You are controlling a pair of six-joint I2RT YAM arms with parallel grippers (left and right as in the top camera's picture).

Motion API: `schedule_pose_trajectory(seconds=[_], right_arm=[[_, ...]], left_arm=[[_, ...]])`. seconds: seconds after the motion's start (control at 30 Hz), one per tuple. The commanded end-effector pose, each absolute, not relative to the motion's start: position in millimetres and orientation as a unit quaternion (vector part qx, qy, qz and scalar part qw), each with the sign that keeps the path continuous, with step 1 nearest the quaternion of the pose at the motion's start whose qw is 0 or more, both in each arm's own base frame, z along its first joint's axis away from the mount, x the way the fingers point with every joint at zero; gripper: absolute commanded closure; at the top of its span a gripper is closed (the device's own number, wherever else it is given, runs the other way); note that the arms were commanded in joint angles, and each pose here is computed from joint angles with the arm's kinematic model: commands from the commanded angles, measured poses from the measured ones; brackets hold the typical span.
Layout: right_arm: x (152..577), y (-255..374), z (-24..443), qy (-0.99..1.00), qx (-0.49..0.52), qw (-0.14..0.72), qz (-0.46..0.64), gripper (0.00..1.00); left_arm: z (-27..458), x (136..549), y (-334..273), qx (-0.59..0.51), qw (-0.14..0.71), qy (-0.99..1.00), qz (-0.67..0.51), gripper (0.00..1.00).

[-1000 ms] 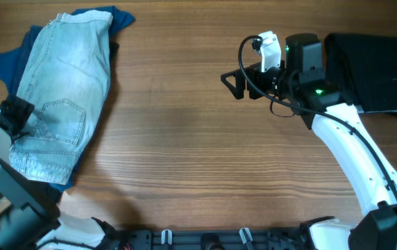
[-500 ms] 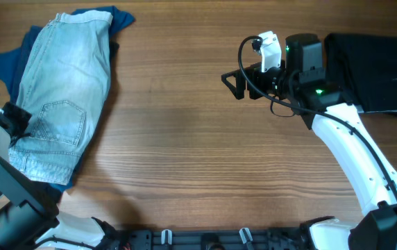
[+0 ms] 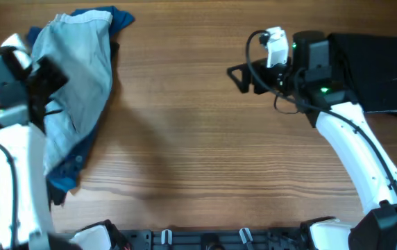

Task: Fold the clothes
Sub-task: 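Reach the left gripper to the light-blue jeans and grasp the waistband, then pull the jeans rightward off the pile with the left gripper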

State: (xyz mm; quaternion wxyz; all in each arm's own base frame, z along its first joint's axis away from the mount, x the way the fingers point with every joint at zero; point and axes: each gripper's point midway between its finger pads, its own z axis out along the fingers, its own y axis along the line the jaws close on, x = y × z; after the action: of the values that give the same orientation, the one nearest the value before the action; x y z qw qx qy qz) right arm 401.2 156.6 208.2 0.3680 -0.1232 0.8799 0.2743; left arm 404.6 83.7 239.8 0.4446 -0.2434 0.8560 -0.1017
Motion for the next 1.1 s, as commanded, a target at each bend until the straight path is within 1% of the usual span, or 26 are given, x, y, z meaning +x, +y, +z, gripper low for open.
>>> schedule_pose_trajectory(seconds=[0.0, 0.03, 0.13, 0.27, 0.33, 0.43, 0.57, 0.63, 0.67, 0.8, 0.9, 0.97, 1.07], right_arm=[[416.1, 130.4, 252.6, 0.864, -0.080, 0.406, 0.287, 0.10], [418.3, 114.4, 266.9, 0.861, -0.066, 0.415, 0.286, 0.13], [420.7, 89.9, 279.6, 0.865, -0.041, 0.419, 0.273, 0.16], [420.1, 69.2, 277.8, 0.872, -0.017, 0.413, 0.264, 0.16], [419.8, 63.6, 278.3, 0.871, -0.012, 0.413, 0.268, 0.16], [419.9, 53.7, 277.9, 0.871, -0.002, 0.413, 0.267, 0.16], [420.0, 43.6, 276.5, 0.872, 0.010, 0.412, 0.263, 0.16], [420.0, 42.3, 276.3, 0.872, 0.011, 0.412, 0.262, 0.16], [419.6, 42.3, 275.9, 0.873, 0.012, 0.411, 0.263, 0.16], [415.8, 46.6, 274.4, 0.874, 0.008, 0.402, 0.275, 0.15], [409.2, 53.7, 269.2, 0.879, 0.005, 0.383, 0.285, 0.15], [403.7, 65.7, 257.0, 0.890, -0.010, 0.362, 0.276, 0.12], [400.6, 75.5, 227.7, 0.916, -0.007, 0.324, 0.237, 0.11]], left_arm=[[285.1, 417.7, -12.5, -0.147, 0.486, 0.842, -0.184, 0.96], [288.4, 420.7, -57.6, -0.101, 0.487, 0.842, -0.212, 0.96], [288.1, 422.8, -120.3, -0.046, 0.484, 0.838, -0.247, 0.96], [287.5, 420.0, -189.2, 0.005, 0.482, 0.825, -0.295, 0.96], [280.5, 418.4, -215.8, 0.026, 0.476, 0.823, -0.307, 0.96], [253.1, 421.0, -252.0, 0.040, 0.451, 0.830, -0.325, 0.96], [229.8, 421.1, -284.5, 0.054, 0.433, 0.832, -0.344, 0.95], [230.6, 420.2, -293.2, 0.061, 0.437, 0.826, -0.350, 0.52], [234.8, 421.0, -294.4, 0.063, 0.443, 0.822, -0.354, 0.00], [254.4, 424.3, -274.7, 0.050, 0.458, 0.817, -0.348, 0.00], [270.9, 421.8, -232.9, 0.020, 0.457, 0.828, -0.325, 0.00], [275.7, 414.6, -193.0, -0.013, 0.447, 0.843, -0.299, 0.00], [263.0, 399.7, -155.0, -0.027, 0.418, 0.871, -0.255, 0.00]])
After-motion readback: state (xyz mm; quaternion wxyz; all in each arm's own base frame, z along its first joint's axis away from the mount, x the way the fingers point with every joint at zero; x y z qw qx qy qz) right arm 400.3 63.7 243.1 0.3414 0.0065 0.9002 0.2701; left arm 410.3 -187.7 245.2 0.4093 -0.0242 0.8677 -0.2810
